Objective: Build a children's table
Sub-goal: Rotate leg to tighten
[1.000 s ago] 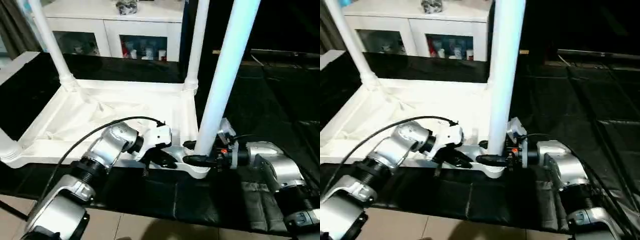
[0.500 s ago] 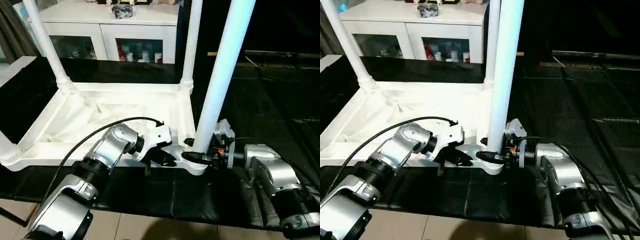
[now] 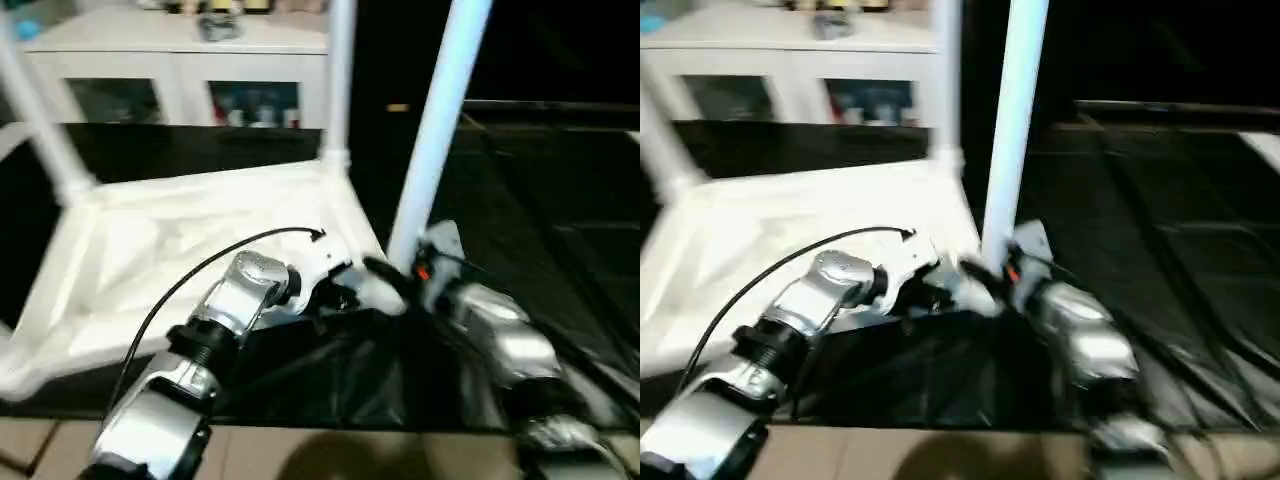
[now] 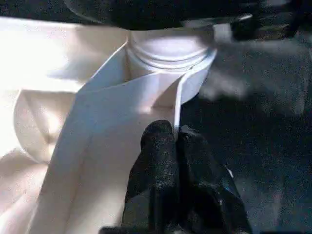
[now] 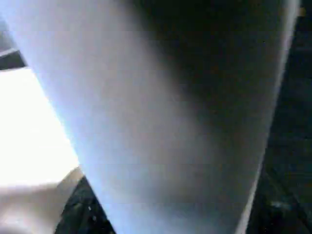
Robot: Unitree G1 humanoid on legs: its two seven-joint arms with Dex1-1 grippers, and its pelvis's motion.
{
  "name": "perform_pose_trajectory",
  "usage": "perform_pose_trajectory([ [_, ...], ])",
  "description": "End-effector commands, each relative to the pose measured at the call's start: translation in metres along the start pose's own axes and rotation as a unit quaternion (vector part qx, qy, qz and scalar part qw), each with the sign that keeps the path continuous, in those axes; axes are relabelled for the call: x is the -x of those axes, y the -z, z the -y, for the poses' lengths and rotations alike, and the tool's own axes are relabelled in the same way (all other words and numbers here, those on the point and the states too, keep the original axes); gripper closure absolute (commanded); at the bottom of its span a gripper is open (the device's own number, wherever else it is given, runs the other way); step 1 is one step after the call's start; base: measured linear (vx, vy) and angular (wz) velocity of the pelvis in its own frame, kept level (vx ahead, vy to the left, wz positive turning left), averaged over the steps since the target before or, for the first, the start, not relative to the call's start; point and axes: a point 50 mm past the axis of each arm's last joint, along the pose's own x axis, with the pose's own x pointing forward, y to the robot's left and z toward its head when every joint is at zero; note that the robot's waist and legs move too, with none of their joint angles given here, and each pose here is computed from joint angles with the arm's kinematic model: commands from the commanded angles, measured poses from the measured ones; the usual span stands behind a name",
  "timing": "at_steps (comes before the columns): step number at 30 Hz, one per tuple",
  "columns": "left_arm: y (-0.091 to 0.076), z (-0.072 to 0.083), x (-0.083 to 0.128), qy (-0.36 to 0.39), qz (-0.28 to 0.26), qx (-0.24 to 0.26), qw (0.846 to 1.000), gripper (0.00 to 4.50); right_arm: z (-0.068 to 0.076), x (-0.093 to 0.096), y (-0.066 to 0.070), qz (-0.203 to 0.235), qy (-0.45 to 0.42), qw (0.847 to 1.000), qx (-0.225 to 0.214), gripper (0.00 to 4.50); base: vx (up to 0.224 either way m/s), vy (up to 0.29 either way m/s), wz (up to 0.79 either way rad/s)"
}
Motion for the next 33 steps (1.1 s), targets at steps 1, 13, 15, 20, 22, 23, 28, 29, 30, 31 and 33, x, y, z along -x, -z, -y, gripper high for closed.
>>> perform_pose_trajectory([
  [1, -0.026, 0.011, -0.011, 0.001, 0.050, -0.001, 0.999, 4.50, -0.038, -0.013, 0.027, -0.067, -0.012, 0.996, -0.065, 2.39, -0.010, 0.042, -0.18],
  [13, -0.012, -0.008, 0.001, -0.031, 0.021, -0.037, 0.999, 4.50, -0.034, -0.007, 0.029, -0.038, -0.045, 0.997, -0.045, 1.13, 0.000, 0.000, 0.00],
  [15, -0.012, -0.008, 0.001, -0.031, 0.021, -0.038, 0.999, 4.50, -0.034, -0.007, 0.030, -0.038, -0.046, 0.997, -0.044, 1.01, 0.000, 0.000, 0.00],
  [20, -0.004, -0.016, 0.009, -0.018, 0.005, -0.057, 0.998, 4.50, -0.002, 0.034, 0.041, -0.040, -0.128, 0.991, 0.008, 0.44, 0.000, 0.000, 0.00],
  [22, -0.002, -0.016, 0.011, -0.009, 0.003, -0.060, 0.998, 4.50, 0.008, 0.046, 0.040, -0.040, -0.140, 0.989, 0.015, 0.37, 0.000, 0.000, 0.00],
  [23, -0.002, -0.016, 0.012, -0.003, 0.002, -0.063, 0.998, 4.50, 0.014, 0.052, 0.039, -0.039, -0.145, 0.988, 0.018, 0.23, 0.000, 0.000, 0.00],
  [28, 0.007, -0.013, 0.020, 0.072, -0.020, -0.106, 0.992, 4.50, 0.055, 0.092, 0.015, -0.034, -0.188, 0.981, 0.034, 0.02, 0.000, 0.000, 0.00],
  [29, 0.008, -0.013, 0.020, 0.077, -0.022, -0.108, 0.991, 4.50, 0.057, 0.095, 0.013, -0.034, -0.192, 0.980, 0.035, 0.02, 0.000, 0.000, 0.00],
  [30, 0.009, -0.012, 0.022, 0.093, -0.026, -0.116, 0.989, 4.50, 0.061, 0.100, 0.009, -0.034, -0.201, 0.978, 0.038, 0.02, 0.000, 0.000, 0.00],
  [31, 0.011, -0.011, 0.023, 0.105, -0.030, -0.122, 0.986, 4.50, 0.064, 0.103, 0.006, -0.034, -0.208, 0.977, 0.040, 0.02, 0.000, 0.000, 0.00],
  [33, 0.015, -0.008, 0.029, 0.153, -0.044, -0.145, 0.977, 4.50, 0.069, 0.113, -0.005, -0.043, -0.247, 0.967, 0.054, 0.02, 0.000, 0.000, 0.00],
])
